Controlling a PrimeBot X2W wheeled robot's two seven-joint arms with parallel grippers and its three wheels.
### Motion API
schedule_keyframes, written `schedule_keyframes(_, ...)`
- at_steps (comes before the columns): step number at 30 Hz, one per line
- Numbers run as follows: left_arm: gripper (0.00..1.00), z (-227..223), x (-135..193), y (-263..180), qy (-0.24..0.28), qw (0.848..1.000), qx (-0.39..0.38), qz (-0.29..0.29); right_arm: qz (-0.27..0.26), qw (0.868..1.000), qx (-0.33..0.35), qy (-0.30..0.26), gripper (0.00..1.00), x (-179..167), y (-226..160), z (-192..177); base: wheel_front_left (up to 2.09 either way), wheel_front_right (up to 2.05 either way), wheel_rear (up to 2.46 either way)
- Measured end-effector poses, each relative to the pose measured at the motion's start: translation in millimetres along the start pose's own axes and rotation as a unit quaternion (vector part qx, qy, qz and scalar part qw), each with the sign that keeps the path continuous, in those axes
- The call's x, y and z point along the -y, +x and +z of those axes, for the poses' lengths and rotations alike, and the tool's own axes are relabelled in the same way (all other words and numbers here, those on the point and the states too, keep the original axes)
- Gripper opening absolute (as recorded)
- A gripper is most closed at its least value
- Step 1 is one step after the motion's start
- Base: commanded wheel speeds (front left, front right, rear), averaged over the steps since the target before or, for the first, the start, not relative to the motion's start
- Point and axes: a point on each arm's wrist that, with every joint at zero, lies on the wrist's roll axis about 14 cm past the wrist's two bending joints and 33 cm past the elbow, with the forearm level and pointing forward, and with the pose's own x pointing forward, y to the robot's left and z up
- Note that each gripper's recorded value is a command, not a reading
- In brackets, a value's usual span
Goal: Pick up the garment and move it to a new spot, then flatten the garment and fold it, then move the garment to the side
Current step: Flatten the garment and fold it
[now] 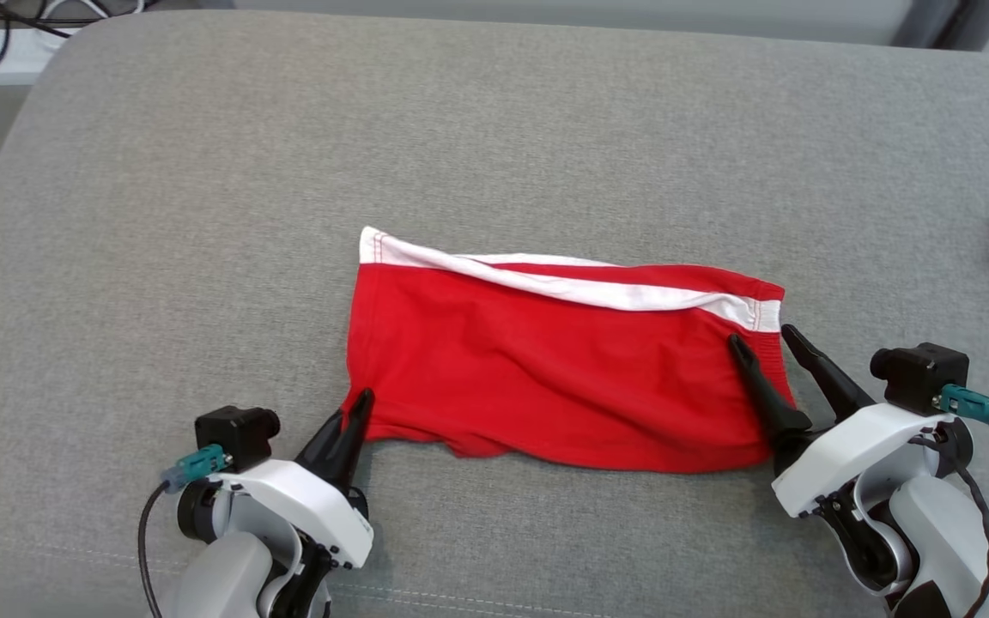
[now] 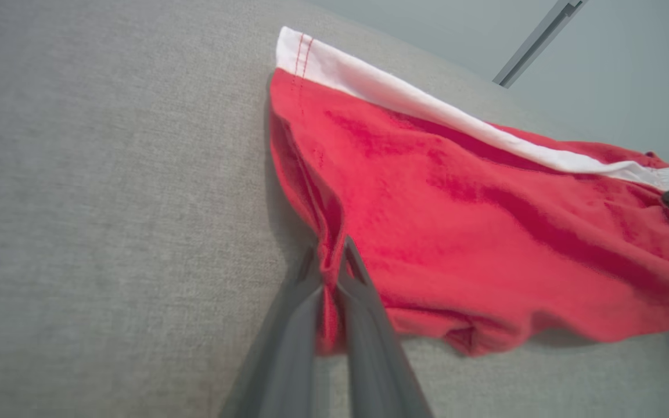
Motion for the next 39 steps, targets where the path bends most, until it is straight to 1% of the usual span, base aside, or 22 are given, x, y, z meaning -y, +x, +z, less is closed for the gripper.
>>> schedule_keyframes(1, 0.09, -0.5, 0.2, -1.9, 0.003, 1.0, 0.001, 0.001, 0.003, 1.0, 0.0, -0.001, 1.0, -2.0, 1.1, 0.2, 0.0, 0.0, 0.0)
schedule_keyframes(2, 0.44, 1.8, 0.7, -2.7, 0.004, 1.0, 0.005, 0.001, 0.005, 1.0, 0.0, -0.001, 1.0, -3.5, 1.8, 0.6, 0.0, 0.0, 0.0)
schedule_keyframes(3, 0.96, 4.6, 1.4, -3.0, 0.007, 1.0, 0.01, 0.001, 0.006, 1.0, 0.0, -0.002, 1.0, -4.4, 2.3, 1.1, 0.0, 0.0, 0.0)
schedule_keyframes(4, 1.0, 6.7, 1.3, -3.5, 0.01, 1.0, 0.013, 0.001, 0.006, 1.0, 0.0, -0.003, 1.0, -4.7, 2.3, 1.2, 0.0, 0.0, 0.0)
schedule_keyframes(9, 1.0, 26.8, -1.8, -2.9, 0.042, 0.998, 0.041, 0.006, -0.015, 1.0, -0.009, 0.007, 1.0, 6.1, -6.8, -4.8, 0.0, 0.0, 0.0)
schedule_keyframes(11, 1.0, 40.7, -1.8, -4.0, 0.047, 0.997, 0.065, 0.011, -0.024, 1.0, -0.013, 0.011, 1.0, 11.7, -13.4, -8.8, 0.0, 0.0, 0.0)
schedule_keyframes(13, 1.0, 44.8, -0.9, -7.5, 0.055, 0.996, 0.074, 0.011, -0.031, 0.999, -0.016, 0.017, 1.0, 13.9, -18.7, -12.5, 0.0, 0.0, 0.0)
schedule_keyframes(16, 1.0, 46.4, 0.6, -16.3, 0.073, 0.994, 0.086, 0.011, -0.036, 0.999, -0.018, 0.026, 1.0, 14.3, -23.4, -15.8, 0.0, 0.0, 0.0)
schedule_keyframes(21, 1.0, 61.7, 10.3, -25.3, 0.103, 0.987, 0.119, 0.006, -0.038, 0.998, -0.026, 0.037, 1.0, 10.3, -25.3, -23.1, 0.0, 0.0, 0.0)
schedule_keyframes(25, 1.0, 56.0, 9.2, -38.9, 0.12, 0.985, 0.12, 0.011, -0.03, 0.998, -0.028, 0.042, 1.0, 2.8, -22.9, -24.1, 0.0, 0.0, 0.0)
schedule_keyframes(28, 1.0, 57.7, 6.4, -47.7, 0.124, 0.984, 0.129, 0.021, -0.02, 0.998, -0.038, 0.052, 1.0, -6.9, -20.0, -30.7, 0.0, 0.0, 0.0)
schedule_keyframes(31, 1.0, 58.9, 6.8, -52.3, 0.142, 0.981, 0.133, 0.023, -0.018, 0.997, -0.049, 0.056, 1.0, -9.9, -18.5, -37.6, 0.0, 0.0, 0.0)
schedule_keyframes(35, 1.0, 54.3, 7.4, -56.9, 0.139, 0.981, 0.132, 0.027, -0.019, 0.996, -0.063, 0.053, 1.0, -9.4, -18.0, -44.4, 0.0, 0.0, 0.0)
schedule_keyframes(36, 1.0, 53.2, 8.1, -57.6, 0.141, 0.981, 0.132, 0.027, -0.02, 0.996, -0.064, 0.052, 0.91, -9.1, -17.7, -44.9, 0.0, 0.0, 0.0)
schedule_keyframes(37, 1.0, 52.4, 8.7, -58.4, 0.145, 0.98, 0.131, 0.028, -0.02, 0.996, -0.065, 0.052, 0.49, -8.9, -17.6, -45.3, 0.0, 0.0, 0.0)
schedule_keyframes(38, 1.0, 51.7, 8.9, -58.8, 0.146, 0.98, 0.131, 0.028, -0.021, 0.996, -0.065, 0.051, 0.0, -8.3, -17.5, -45.4, 0.0, 0.0, 0.0)
schedule_keyframes(39, 1.0, 51.2, 9.2, -58.8, 0.146, 0.98, 0.131, 0.028, -0.023, 0.996, -0.062, 0.053, 0.0, -7.0, -17.4, -44.8, 0.0, 0.0, 0.0)
